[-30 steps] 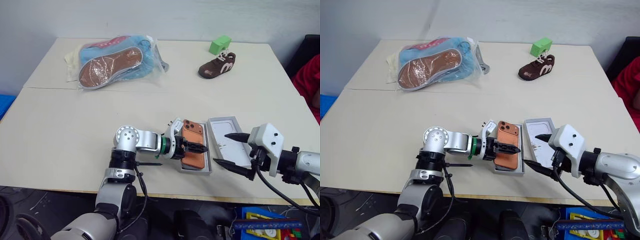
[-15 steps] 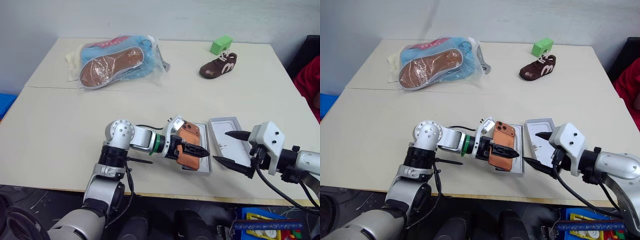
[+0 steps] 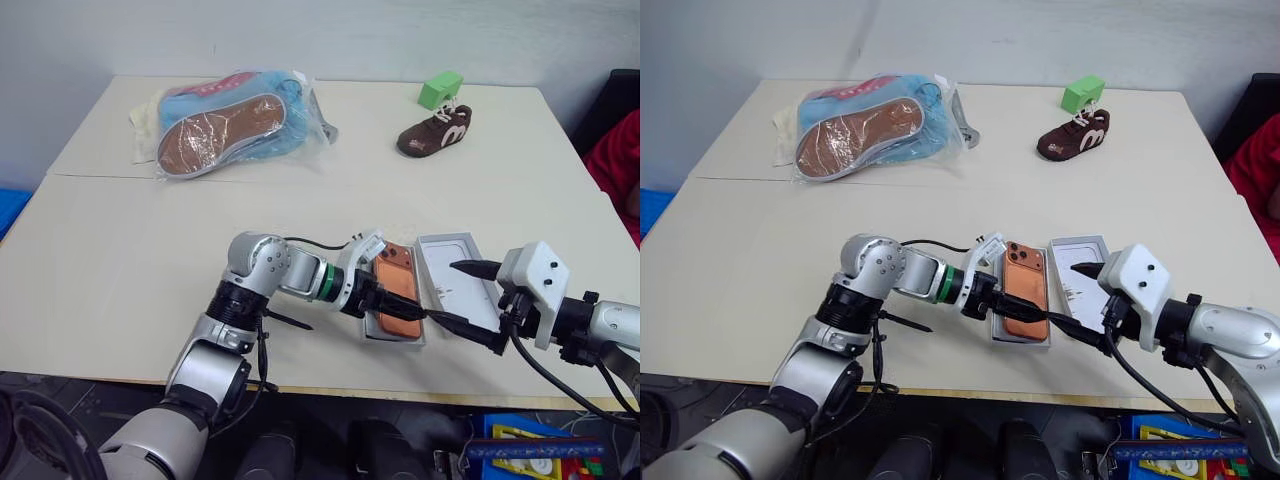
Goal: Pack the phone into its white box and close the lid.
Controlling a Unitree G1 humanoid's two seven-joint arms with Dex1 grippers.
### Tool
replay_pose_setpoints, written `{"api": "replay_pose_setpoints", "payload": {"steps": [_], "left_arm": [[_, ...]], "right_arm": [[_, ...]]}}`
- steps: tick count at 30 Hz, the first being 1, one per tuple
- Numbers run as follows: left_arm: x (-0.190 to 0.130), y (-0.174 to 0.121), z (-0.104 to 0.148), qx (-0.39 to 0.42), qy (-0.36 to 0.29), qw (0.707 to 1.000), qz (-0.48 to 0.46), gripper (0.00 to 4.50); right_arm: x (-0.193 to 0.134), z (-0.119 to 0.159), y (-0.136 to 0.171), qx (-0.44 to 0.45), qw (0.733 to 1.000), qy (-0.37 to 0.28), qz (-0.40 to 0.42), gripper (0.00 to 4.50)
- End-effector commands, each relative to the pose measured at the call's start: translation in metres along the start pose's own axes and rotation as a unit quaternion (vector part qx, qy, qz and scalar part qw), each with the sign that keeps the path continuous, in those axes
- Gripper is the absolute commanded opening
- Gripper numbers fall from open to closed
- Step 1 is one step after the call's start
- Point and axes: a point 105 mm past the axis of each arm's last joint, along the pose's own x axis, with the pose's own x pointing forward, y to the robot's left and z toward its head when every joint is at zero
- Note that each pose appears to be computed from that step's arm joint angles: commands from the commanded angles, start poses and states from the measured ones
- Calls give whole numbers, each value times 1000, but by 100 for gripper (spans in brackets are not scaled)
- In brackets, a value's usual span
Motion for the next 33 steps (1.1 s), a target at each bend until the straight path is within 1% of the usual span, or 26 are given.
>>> {"api": "replay_pose_setpoints", "payload": {"steps": [1, 3, 5, 8, 13, 15, 17, 19, 21, 22, 23, 26, 28, 30, 33], "left_arm": [[-6, -11, 6, 63, 0, 998, -2, 448], [-12, -10, 4, 75, 6, 997, 6, 448], [-25, -9, 2, 96, 10, 995, 13, 448], [-39, -13, 0, 119, 12, 993, 3, 448], [-68, -15, -7, 223, -7, 975, -3, 448], [-83, -11, -12, 275, -20, 961, -4, 448], [-104, -5, -26, 337, -16, 941, -4, 448], [-123, 1, -37, 403, -12, 915, -2, 448], [-136, 4, -42, 452, -18, 892, -4, 448], [-144, 3, -41, 473, -32, 880, -8, 448], [-151, 5, -37, 480, -47, 876, -2, 448], [-166, 2, -19, 484, -92, 870, 4, 450], [-168, 0, -13, 494, -97, 864, 4, 450], [-167, -1, -9, 503, -102, 858, 6, 450], [-165, -1, -6, 500, -107, 859, 12, 450]], "right_arm": [[-1, 5, 2, -7, 1000, -11, 0, 450], [-1, 4, 3, -6, 1000, -10, 0, 450], [-2, 1, 3, -5, 1000, -2, 1, 450], [-3, -3, 2, -1, 1000, 10, 1, 450], [-2, -16, -9, 28, 997, 53, -48, 450], [0, -20, -17, 50, 993, 68, -86, 450], [4, -24, -16, 72, 989, 78, -101, 450], [9, -27, -14, 91, 986, 84, -110, 450], [12, -33, -14, 107, 982, 93, -122, 450], [14, -37, -15, 112, 980, 101, -131, 450], [16, -41, -16, 117, 978, 106, -139, 450], [25, -51, -16, 133, 972, 116, -153, 393], [30, -58, -18, 137, 969, 124, -162, 331], [34, -64, -20, 141, 966, 132, -174, 260], [38, -68, -23, 145, 962, 131, -188, 157]]}}
